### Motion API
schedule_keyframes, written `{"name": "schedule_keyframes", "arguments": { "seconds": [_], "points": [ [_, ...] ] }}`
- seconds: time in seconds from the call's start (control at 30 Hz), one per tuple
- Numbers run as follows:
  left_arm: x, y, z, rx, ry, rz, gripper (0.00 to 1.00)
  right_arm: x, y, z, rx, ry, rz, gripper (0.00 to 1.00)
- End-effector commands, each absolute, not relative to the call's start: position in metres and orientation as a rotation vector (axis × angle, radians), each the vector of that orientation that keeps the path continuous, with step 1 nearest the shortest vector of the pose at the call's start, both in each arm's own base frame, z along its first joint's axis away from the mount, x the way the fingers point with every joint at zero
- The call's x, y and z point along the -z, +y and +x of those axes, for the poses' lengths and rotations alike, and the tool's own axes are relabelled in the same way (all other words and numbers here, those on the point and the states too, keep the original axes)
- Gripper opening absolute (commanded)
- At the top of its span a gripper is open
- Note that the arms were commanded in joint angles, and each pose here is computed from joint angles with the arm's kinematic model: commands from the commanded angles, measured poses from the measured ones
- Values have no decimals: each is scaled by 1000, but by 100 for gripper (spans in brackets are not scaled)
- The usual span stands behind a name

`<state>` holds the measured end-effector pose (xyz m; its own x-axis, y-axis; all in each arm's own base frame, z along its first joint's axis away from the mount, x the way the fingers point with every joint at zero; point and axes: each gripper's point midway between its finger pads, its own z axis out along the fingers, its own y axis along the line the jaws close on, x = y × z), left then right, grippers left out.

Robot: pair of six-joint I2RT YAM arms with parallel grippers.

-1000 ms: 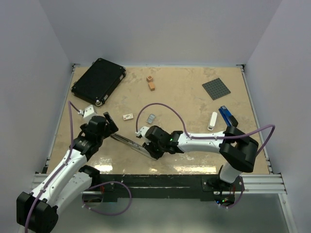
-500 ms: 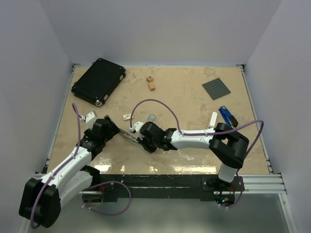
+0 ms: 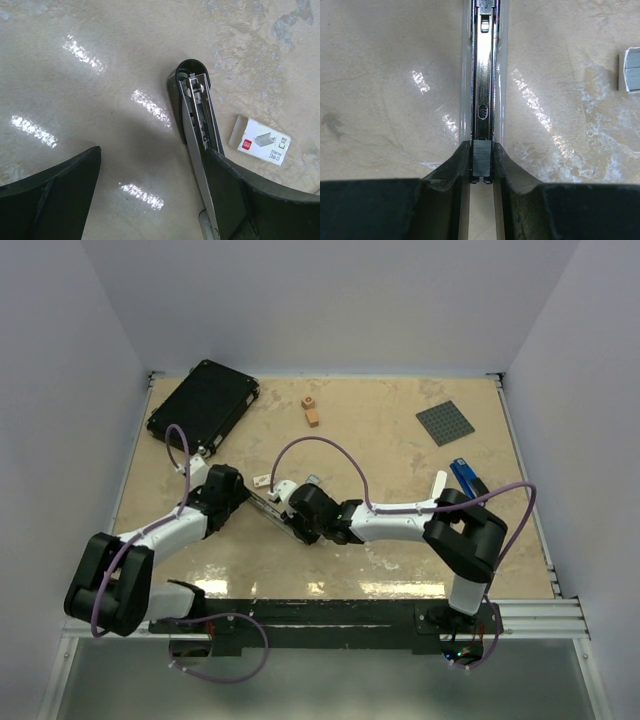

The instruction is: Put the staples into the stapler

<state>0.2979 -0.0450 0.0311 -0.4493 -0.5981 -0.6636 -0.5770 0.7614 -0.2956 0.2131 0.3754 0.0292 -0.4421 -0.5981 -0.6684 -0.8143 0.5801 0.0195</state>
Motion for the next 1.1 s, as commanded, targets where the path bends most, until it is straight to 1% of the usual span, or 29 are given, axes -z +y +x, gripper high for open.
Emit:
{"name": "schedule_keyframes", "arguments": {
  "seconds": [0.0, 0.13, 0.27, 0.33, 0.43, 0.57, 0.77, 0.8, 0.87, 0.9, 0.97, 1.0, 1.07],
  "points": [
    [-33, -44, 311, 23, 2138, -907, 89, -19, 380, 204, -480, 2189, -1176, 6],
    [-53, -53, 315, 119, 2103, -910, 88, -17, 380, 204, -489, 2190, -1172, 5],
    [-78, -51, 315, 194, 1997, -932, 88, -15, 381, 203, -498, 2192, -1175, 5],
    [-82, -48, 317, 181, 1971, -939, 89, -13, 382, 202, -500, 2198, -1175, 5],
    [-80, -46, 324, 126, 1996, -939, 89, -13, 383, 202, -504, 2197, -1173, 5],
    [-57, -42, 329, 27, 2057, -956, 86, -12, 382, 202, -499, 2199, -1170, 5],
    [-47, -40, 340, -46, 2084, -962, 75, -9, 379, 201, -495, 2207, -1175, 5],
    [-45, -40, 341, -57, 2088, -961, 71, -9, 379, 201, -496, 2203, -1175, 5],
    [-41, -40, 343, -82, 2108, -958, 68, -11, 382, 202, -507, 2190, -1166, 5],
    [-39, -39, 343, -92, 2113, -959, 62, -10, 382, 202, -509, 2187, -1164, 5],
    [-32, -38, 341, -119, 2138, -958, 57, -10, 382, 202, -509, 2188, -1163, 5],
    [-31, -39, 341, -123, 2144, -958, 48, -9, 382, 202, -511, 2189, -1164, 5],
    [-30, -39, 339, -128, 2154, -958, 40, -10, 383, 201, -521, 2186, -1164, 4]
  ]
}}
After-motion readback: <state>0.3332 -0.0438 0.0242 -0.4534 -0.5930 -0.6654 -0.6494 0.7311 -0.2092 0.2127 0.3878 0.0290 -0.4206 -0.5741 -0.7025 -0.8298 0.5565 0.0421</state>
